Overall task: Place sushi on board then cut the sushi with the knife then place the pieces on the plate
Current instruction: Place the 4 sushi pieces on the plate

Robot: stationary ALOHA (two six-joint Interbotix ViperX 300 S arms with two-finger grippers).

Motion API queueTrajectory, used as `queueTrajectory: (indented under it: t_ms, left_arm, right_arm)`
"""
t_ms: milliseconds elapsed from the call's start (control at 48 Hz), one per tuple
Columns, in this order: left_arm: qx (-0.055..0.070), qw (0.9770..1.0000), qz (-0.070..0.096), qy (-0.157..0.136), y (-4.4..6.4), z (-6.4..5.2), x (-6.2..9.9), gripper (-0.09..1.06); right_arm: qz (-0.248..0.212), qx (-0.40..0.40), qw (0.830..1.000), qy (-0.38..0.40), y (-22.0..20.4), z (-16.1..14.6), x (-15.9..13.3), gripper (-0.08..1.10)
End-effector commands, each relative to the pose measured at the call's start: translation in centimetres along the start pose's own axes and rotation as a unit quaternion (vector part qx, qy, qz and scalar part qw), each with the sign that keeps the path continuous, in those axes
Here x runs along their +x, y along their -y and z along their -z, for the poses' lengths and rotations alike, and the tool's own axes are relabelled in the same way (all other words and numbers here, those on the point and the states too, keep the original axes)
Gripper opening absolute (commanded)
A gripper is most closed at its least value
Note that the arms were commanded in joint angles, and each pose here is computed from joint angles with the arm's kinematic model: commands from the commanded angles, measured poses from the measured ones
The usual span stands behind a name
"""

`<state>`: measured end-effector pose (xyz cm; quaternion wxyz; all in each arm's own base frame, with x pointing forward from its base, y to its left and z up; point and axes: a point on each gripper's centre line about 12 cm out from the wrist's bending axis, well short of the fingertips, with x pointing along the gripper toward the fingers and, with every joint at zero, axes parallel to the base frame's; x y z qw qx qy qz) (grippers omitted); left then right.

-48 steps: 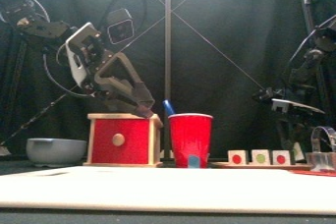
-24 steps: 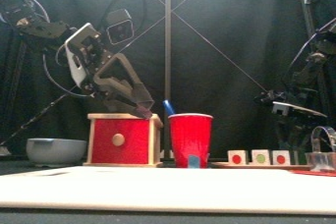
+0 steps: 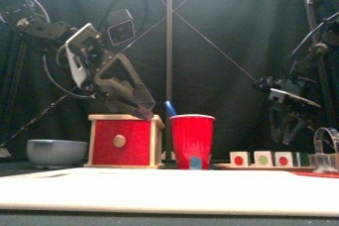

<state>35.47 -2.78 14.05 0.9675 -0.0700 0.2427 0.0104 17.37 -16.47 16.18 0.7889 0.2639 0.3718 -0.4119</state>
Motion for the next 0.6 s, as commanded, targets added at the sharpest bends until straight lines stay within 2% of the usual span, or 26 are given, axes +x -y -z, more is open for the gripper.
queueTrajectory:
  t_ms: [21, 271, 417, 604]
  left_arm:
    - [0.0, 0.9999, 0.002, 0.01, 0.2, -0.6, 0.0, 0.82]
    - [-0.001, 1.0, -0.001, 0.003, -0.1, -0.5, 0.0, 0.82]
    - [-0.001, 1.0, -0.003, -0.006, -0.2, -0.3, 0.1, 0.82]
    - [-0.001, 1.0, -0.003, -0.01, -0.2, -0.2, 0.0, 0.82]
  right_arm:
    - [-0.03, -0.022, 0.998, 0.054, -1.6, -2.1, -2.1, 0.84]
    - [-0.106, -0.083, 0.987, 0.09, -5.8, -1.7, -4.3, 0.84]
    - [-0.165, -0.118, 0.973, 0.113, -8.8, -1.2, -5.0, 0.84]
    - [-0.216, -0.155, 0.955, 0.129, -11.2, -0.3, -5.6, 0.84]
